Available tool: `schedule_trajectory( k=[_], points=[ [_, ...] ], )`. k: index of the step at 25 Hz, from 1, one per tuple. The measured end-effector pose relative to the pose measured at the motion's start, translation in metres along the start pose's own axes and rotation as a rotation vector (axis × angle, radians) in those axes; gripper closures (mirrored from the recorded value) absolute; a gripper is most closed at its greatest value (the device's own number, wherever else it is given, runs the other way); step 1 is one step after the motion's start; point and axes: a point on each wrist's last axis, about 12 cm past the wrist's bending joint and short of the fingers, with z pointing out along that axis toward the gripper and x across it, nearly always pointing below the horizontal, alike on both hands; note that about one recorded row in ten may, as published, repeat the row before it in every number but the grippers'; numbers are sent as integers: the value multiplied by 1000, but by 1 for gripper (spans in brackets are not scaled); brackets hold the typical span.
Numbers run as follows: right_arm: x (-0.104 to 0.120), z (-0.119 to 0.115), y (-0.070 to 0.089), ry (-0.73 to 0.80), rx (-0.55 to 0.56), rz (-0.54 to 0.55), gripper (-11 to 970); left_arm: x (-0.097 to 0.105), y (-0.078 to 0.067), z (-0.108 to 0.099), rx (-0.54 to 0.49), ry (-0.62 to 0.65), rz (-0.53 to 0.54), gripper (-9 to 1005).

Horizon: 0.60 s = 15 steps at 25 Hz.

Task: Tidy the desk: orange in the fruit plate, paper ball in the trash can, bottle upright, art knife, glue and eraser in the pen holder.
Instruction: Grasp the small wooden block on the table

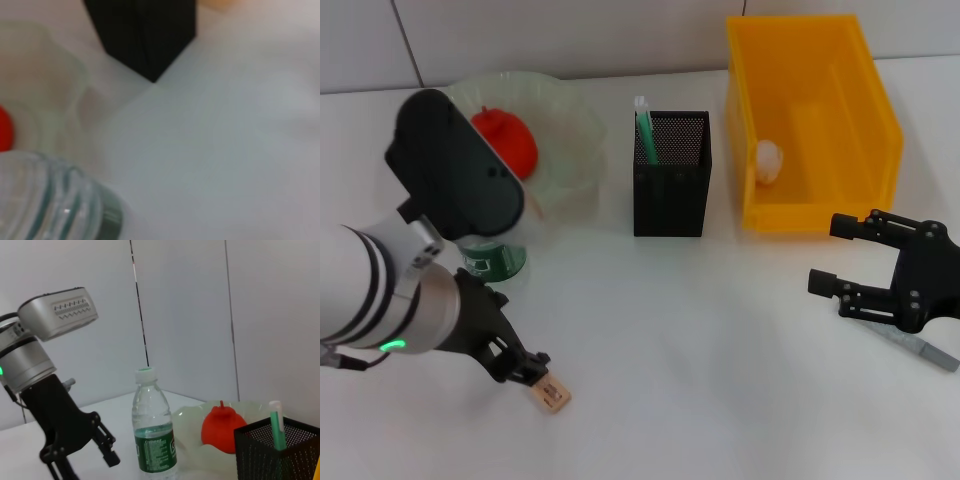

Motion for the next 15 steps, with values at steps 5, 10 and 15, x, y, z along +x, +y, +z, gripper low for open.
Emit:
schedule_trajectory(
  k=[5, 10, 15],
  points=[
    [4, 0, 1, -13, 6, 15, 195, -9, -12, -5, 35, 55, 29, 198],
    [4, -1, 1, -22, 14, 18, 195, -17, -21, -6, 49, 91, 40, 200],
    [6, 0, 1, -28, 12, 31, 195, -18, -25, -3, 56, 100, 39, 202]
  ],
)
